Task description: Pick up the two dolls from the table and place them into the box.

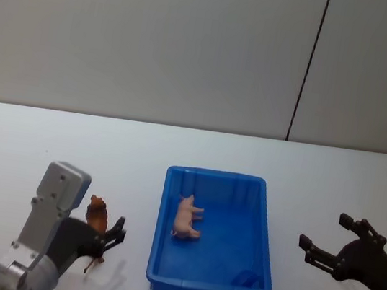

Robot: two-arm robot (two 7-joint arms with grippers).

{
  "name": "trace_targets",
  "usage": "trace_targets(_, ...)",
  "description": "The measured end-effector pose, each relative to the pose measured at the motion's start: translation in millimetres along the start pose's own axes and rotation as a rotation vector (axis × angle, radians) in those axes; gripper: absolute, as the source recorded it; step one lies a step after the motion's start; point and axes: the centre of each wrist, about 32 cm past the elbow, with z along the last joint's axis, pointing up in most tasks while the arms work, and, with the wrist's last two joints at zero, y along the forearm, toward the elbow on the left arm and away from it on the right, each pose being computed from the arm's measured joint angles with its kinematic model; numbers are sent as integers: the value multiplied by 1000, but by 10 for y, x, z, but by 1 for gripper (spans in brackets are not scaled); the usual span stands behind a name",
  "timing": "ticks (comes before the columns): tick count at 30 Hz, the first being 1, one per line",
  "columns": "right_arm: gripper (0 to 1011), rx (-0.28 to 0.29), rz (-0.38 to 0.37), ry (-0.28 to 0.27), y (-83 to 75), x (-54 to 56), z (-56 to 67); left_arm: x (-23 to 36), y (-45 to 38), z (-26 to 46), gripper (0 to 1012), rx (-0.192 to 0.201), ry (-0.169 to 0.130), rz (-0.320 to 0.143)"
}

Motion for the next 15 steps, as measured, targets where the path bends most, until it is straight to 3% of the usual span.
trace_targets(8, 1001, -1, 0, 0, -3, 1, -2, 87, -30, -140, 1001, 64, 15, 4)
trace_targets(15, 1001, -1, 0, 0, -4, 1, -3, 157, -133, -239, 1001, 98, 30, -6)
